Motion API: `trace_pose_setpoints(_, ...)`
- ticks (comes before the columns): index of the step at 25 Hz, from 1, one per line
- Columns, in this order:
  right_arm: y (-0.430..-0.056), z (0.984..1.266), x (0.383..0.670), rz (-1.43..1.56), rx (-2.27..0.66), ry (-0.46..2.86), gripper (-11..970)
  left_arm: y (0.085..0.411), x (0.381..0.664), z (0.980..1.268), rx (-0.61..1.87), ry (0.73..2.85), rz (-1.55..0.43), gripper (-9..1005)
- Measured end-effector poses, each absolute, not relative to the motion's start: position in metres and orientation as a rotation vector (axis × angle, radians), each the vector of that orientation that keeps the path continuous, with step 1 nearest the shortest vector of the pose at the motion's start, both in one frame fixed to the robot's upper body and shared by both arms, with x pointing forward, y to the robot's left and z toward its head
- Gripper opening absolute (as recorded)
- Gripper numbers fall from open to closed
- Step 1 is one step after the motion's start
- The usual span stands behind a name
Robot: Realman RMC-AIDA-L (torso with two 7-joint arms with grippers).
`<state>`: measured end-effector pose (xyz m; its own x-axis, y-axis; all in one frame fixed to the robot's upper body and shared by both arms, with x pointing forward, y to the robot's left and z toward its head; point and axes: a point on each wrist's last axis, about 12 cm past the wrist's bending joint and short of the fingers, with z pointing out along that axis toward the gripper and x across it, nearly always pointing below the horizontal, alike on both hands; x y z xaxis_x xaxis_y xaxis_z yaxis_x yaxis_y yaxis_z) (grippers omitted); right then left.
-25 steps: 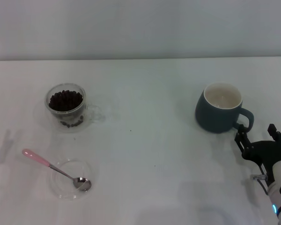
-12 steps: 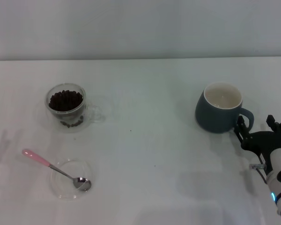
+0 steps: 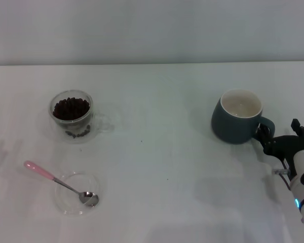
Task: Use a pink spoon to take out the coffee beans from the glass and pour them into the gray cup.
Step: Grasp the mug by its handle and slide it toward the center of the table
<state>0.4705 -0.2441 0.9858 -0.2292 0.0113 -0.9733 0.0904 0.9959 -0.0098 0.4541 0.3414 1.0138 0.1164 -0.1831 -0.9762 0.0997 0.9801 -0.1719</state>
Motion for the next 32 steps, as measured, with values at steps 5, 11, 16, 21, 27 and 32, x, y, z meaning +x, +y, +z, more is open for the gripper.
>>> trace_pose_setpoints(5,-0.243,0.988,0.475,-0.069,0.072,1.793,734,0.344,0.453,1.015,-0.083,1.425,-0.195,890)
trace_pose_setpoints(11,-0.245,0.987,0.478,-0.07,0.07,1.806,708,0.345,0.452,1.016,-0.084,1.419,-0.193,890)
trace_pose_setpoints(16,-0.244,0.982,0.487,-0.017,0.075,1.86,610,0.347,0.451,1.016,-0.09,1.417,-0.185,890)
trace_pose_setpoints(21,-0.242,0.984,0.488,0.031,0.069,1.839,384,0.349,0.448,1.015,-0.096,1.416,-0.179,890)
trace_pose_setpoints(27,-0.249,0.983,0.489,0.012,0.058,1.838,145,0.349,0.446,1.016,-0.099,1.408,-0.179,889)
trace_pose_setpoints(32,-0.254,0.983,0.489,0.017,0.025,1.82,127,0.349,0.445,1.016,-0.101,1.408,-0.177,889)
